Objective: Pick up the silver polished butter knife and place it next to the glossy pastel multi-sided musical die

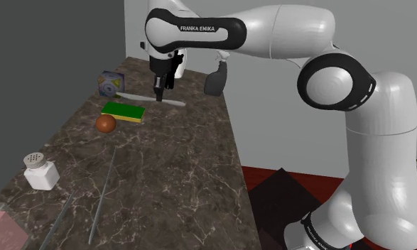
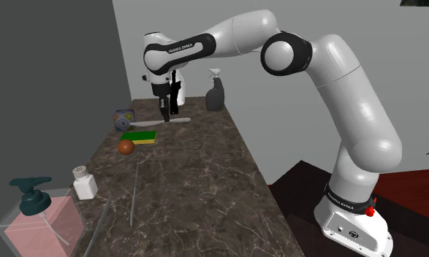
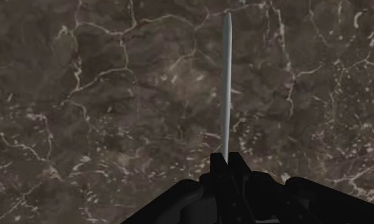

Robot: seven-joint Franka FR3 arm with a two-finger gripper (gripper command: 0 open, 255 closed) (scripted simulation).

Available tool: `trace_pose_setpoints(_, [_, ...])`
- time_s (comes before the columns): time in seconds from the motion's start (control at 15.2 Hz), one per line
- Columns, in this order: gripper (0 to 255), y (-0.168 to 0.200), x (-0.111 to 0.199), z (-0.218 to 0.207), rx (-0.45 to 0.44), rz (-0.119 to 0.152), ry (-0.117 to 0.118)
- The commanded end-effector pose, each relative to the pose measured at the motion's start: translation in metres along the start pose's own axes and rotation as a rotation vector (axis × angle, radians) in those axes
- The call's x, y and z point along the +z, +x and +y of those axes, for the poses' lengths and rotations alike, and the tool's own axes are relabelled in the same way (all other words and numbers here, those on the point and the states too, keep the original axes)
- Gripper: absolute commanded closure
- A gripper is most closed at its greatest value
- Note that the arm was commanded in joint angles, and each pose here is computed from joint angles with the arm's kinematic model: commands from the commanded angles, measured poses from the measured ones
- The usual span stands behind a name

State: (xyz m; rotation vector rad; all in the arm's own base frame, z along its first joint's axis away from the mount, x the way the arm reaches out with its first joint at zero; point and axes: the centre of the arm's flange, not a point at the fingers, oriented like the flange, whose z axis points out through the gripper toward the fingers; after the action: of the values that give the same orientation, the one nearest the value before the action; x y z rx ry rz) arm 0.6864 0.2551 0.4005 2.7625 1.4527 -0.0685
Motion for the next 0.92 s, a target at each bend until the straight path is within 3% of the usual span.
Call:
trace_pose_setpoints(0.0, [255,0.001,0.011,0.000,0.000,0.000,0.000])
trace_pose_setpoints(0.26, [255,0.002,0.031,0.000,0.000,0.000,0.000])
trace_pose_setpoints(0.79, [255,0.002,0.031,0.000,0.000,0.000,0.000])
trace_pose_setpoints(0.86, [0,0.002,0.031,0.000,0.000,0.000,0.000])
